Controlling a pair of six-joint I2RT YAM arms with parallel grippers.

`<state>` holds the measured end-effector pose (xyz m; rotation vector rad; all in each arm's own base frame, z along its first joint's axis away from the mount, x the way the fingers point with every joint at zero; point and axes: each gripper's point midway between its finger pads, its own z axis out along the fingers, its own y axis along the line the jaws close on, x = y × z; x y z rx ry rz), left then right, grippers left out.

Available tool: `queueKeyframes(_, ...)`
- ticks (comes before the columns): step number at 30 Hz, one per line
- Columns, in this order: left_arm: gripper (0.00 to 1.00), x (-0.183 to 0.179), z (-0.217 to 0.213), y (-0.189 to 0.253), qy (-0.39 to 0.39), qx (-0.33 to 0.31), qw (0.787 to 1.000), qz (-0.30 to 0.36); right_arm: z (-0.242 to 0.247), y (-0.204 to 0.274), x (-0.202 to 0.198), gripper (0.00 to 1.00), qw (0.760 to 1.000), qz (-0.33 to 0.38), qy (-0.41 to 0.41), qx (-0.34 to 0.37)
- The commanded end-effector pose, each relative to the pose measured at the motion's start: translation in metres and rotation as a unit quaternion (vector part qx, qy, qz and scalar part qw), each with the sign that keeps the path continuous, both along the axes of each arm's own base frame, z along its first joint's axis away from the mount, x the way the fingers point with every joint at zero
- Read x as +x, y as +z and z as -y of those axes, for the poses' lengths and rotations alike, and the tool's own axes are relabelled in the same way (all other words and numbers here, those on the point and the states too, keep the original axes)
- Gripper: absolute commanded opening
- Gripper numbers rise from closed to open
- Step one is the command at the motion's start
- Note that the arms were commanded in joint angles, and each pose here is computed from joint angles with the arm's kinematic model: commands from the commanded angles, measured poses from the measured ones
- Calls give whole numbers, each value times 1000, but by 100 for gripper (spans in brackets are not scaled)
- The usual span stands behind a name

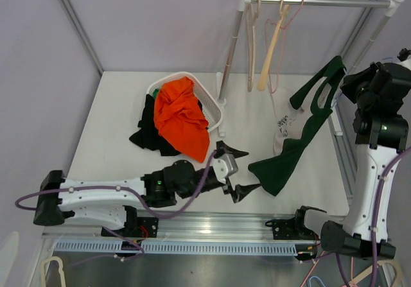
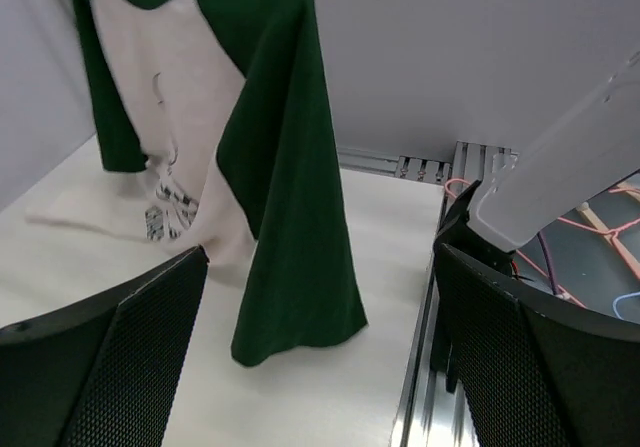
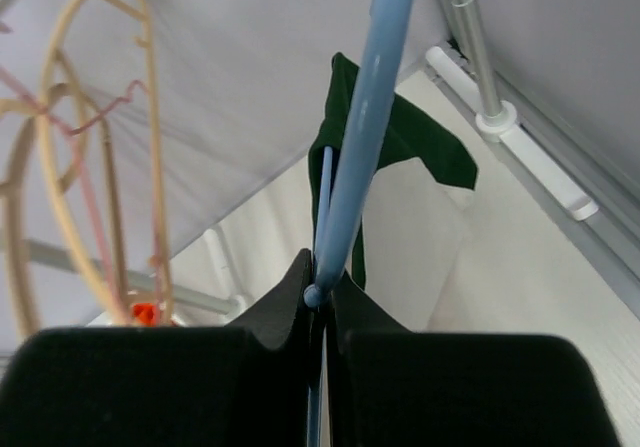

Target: Remove the t-shirt from the hanger

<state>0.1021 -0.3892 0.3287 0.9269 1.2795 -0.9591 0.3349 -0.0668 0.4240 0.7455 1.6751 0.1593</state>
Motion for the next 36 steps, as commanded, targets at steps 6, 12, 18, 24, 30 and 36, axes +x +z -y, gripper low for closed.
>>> queueKeyframes(6,99,-13,70,22,-22,-58,993,100,-49,38,-29,0,996,48,72,29)
queueKeyframes(12,99,-6,105,22,-16,-51,993,103,-62,44,-36,0,994,53,93,28)
queueKeyframes(18,92,-4,130,37,-16,-45,995,92,-64,41,-35,0,994,49,96,30)
queueKeyframes(24,1,-13,139,35,-37,-38,996,66,-64,40,-29,0,994,46,99,28)
queueKeyframes(30,1,-54,124,6,-76,-19,995,62,-56,47,-12,0,995,41,87,10)
queueKeyframes(36,1,-117,100,-6,-130,-32,989,63,-52,51,18,0,996,25,90,-7)
